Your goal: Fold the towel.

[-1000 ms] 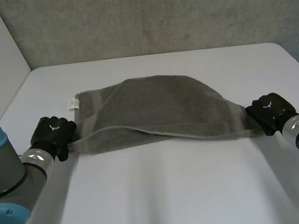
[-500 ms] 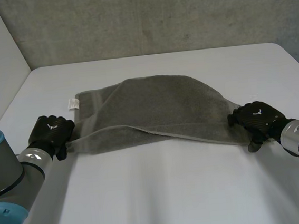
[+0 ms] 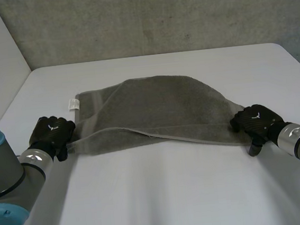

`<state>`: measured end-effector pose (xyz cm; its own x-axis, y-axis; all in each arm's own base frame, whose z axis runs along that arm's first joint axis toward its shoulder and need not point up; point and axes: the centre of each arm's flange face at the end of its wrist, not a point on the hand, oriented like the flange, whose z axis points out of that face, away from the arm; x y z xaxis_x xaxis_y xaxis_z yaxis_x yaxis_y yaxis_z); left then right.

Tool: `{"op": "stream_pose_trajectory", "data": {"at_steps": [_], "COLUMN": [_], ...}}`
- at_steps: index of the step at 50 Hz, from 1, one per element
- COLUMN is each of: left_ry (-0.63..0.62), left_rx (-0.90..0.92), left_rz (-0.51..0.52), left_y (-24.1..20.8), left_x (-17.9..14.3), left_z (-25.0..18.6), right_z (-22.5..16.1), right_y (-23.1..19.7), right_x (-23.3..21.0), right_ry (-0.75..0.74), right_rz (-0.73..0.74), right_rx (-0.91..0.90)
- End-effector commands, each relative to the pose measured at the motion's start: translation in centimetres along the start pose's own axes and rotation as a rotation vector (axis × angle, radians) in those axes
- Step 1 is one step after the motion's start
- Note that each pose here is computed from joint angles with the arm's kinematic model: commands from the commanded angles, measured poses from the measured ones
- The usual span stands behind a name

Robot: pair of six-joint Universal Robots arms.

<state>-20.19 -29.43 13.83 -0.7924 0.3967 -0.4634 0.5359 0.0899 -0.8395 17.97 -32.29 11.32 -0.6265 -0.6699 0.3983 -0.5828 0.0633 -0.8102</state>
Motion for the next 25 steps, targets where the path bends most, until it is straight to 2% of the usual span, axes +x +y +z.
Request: {"op": "stream_pose_trajectory", "data": {"at_steps": [1,25], "left_ry": [-0.001,0.003], "left_rx": [0.001,-0.002], "left_rz": [0.0,0.0], "left_y": [0.0,0.1], "left_x": [0.0,0.1], "left_z": [0.0,0.0], "right_z": [0.4,1.4], "right_y": [-0.2,-0.2], "right_x": [0.5,1.1], "right_ry": [0.022,0.042], "right_rz": [-0.012,-0.023], "right_rx": [0.01,0.009]}}
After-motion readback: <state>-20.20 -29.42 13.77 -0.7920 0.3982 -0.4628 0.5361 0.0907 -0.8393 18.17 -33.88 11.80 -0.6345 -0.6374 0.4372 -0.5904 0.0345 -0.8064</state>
